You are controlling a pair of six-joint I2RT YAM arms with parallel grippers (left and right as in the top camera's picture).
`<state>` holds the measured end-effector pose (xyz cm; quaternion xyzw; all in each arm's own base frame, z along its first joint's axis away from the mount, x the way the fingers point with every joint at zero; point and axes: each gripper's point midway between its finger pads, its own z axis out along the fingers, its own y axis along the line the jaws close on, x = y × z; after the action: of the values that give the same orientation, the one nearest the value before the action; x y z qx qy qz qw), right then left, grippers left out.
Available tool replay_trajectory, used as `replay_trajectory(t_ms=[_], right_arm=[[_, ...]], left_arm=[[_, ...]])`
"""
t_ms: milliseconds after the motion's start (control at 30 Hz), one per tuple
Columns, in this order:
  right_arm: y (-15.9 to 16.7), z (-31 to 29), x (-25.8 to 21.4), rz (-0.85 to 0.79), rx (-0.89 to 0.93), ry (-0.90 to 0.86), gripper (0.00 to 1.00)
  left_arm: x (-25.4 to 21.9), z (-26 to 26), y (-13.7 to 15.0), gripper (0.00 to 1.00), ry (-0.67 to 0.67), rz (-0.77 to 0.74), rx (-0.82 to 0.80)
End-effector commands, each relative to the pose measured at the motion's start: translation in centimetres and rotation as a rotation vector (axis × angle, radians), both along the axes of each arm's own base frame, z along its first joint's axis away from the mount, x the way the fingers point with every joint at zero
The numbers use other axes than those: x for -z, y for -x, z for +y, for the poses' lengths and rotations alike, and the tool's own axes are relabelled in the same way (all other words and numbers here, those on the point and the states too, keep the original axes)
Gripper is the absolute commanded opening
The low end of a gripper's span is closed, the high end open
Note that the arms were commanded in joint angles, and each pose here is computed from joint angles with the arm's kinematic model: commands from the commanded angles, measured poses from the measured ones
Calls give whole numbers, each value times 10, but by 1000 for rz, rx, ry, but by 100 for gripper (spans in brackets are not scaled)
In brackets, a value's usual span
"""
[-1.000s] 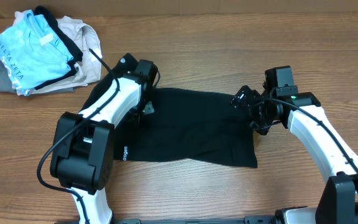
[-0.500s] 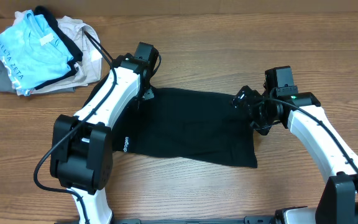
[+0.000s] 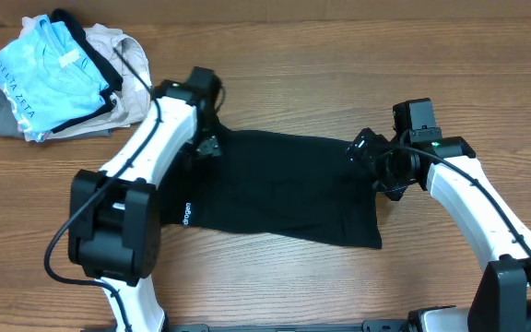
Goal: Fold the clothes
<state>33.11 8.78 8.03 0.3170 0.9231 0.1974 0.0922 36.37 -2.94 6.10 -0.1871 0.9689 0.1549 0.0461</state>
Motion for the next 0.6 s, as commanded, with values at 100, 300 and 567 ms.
replay_trajectory(t_ms=[100, 300, 567], right_arm=[[-31, -4, 2, -103, -23, 49, 56], [-39, -9, 33, -64, -25, 90, 13], [-31, -17, 70, 38, -9, 135, 8]], left_arm=[[0, 26, 12, 100, 77, 80, -91], [1, 29, 14, 100, 100, 99, -71], [1, 29, 14, 100, 100, 100, -71]])
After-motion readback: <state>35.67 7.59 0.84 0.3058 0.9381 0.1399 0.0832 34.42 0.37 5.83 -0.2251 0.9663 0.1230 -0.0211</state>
